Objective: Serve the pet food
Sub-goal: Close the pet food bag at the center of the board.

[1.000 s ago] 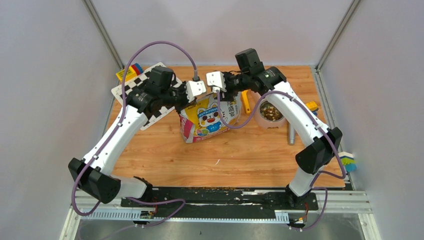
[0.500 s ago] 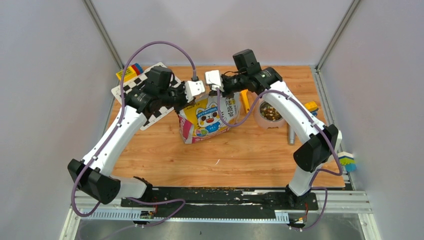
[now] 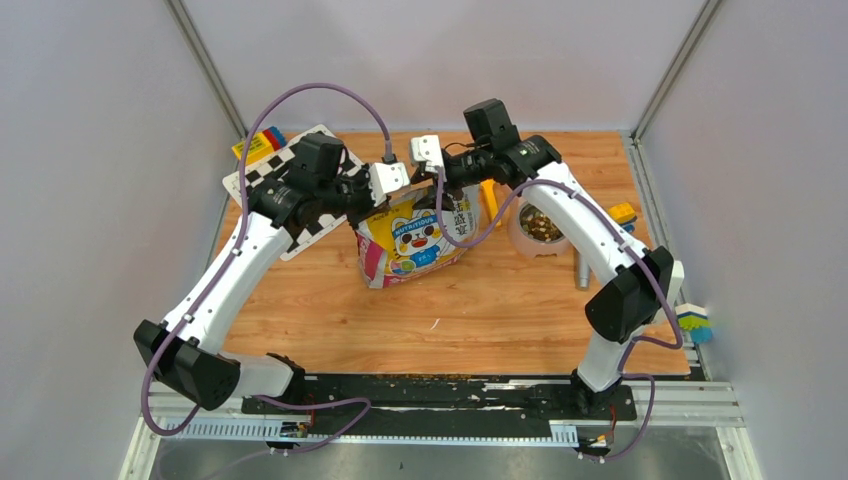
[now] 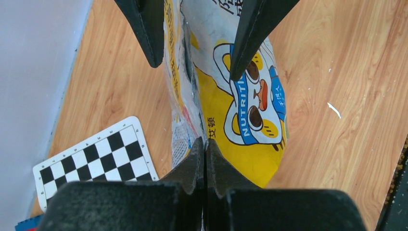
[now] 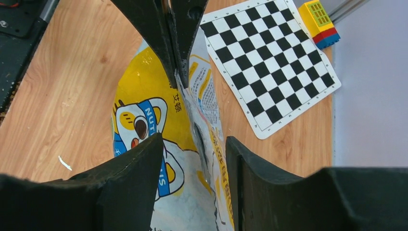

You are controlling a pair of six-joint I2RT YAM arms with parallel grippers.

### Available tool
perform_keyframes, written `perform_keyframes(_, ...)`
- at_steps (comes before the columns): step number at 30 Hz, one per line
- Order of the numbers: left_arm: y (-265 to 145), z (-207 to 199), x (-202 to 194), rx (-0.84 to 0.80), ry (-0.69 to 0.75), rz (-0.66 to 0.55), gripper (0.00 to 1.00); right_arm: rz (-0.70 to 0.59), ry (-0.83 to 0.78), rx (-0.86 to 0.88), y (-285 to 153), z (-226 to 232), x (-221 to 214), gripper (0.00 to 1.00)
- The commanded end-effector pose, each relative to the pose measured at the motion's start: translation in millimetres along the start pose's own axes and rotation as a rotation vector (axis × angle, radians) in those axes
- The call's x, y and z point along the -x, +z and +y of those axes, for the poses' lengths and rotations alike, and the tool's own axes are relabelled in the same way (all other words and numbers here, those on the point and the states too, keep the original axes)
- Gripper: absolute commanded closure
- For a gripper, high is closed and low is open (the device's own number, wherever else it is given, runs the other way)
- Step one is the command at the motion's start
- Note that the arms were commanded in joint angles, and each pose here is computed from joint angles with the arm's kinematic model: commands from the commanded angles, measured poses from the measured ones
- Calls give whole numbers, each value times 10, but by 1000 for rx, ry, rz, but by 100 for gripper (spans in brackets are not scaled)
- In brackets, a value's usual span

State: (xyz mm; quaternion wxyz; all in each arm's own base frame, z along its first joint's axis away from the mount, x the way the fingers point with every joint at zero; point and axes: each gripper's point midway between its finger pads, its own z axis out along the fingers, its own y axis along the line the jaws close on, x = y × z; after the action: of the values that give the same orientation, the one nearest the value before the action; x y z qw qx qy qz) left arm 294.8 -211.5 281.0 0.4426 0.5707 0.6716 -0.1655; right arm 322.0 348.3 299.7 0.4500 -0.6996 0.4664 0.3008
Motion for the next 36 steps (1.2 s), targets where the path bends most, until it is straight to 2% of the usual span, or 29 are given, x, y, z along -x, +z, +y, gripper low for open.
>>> perform_keyframes(1,-437,95,696,94,131,-226,100,-96,17,49,95,21,188,50)
perform_keyframes(4,-435,96,697,94,129,-228,100,-97,33,60,168,25,131,56)
perform_keyframes(6,-442,99,705,97,129,-230,100,-100,41,61,197,8,113,65)
perform_keyframes(7,-446,98,709,97,130,-231,100,-100,45,61,207,1,105,73)
perform_keyframes(9,-440,94,705,95,130,-232,100,-102,47,56,217,-30,114,99)
perform_keyframes(17,-443,99,697,99,130,-227,100,-99,34,28,160,-69,165,100)
perform_keyframes(18,-450,102,707,100,131,-229,100,-89,45,16,151,-94,165,96)
perform_keyframes(20,-456,99,711,98,132,-229,100,-66,50,-13,99,-132,149,61)
perform_keyframes(22,-469,92,711,97,134,-227,100,-62,36,-28,2,-134,127,54)
perform_keyframes(24,-477,92,710,98,137,-224,100,-55,36,-47,-98,-158,81,52)
perform_keyframes(27,-475,90,715,95,138,-226,100,-33,30,-79,-216,-211,-5,54)
perform_keyframes(29,-467,92,719,93,136,-227,100,-26,37,-89,-258,-231,-55,60)
perform_keyframes(30,-469,98,727,94,137,-229,100,-23,42,-93,-276,-242,-82,66)
perform_keyframes(31,-466,98,731,92,135,-230,100,-23,47,-95,-297,-245,-98,77)
perform_keyframes(32,-471,101,739,93,135,-230,100,-25,51,-92,-304,-236,-114,93)
perform_keyframes(33,-471,103,743,93,136,-230,100,-28,49,-89,-313,-227,-124,100)
perform_keyframes(36,-462,122,748,94,135,-227,100,-39,42,-81,-317,-207,-131,100)
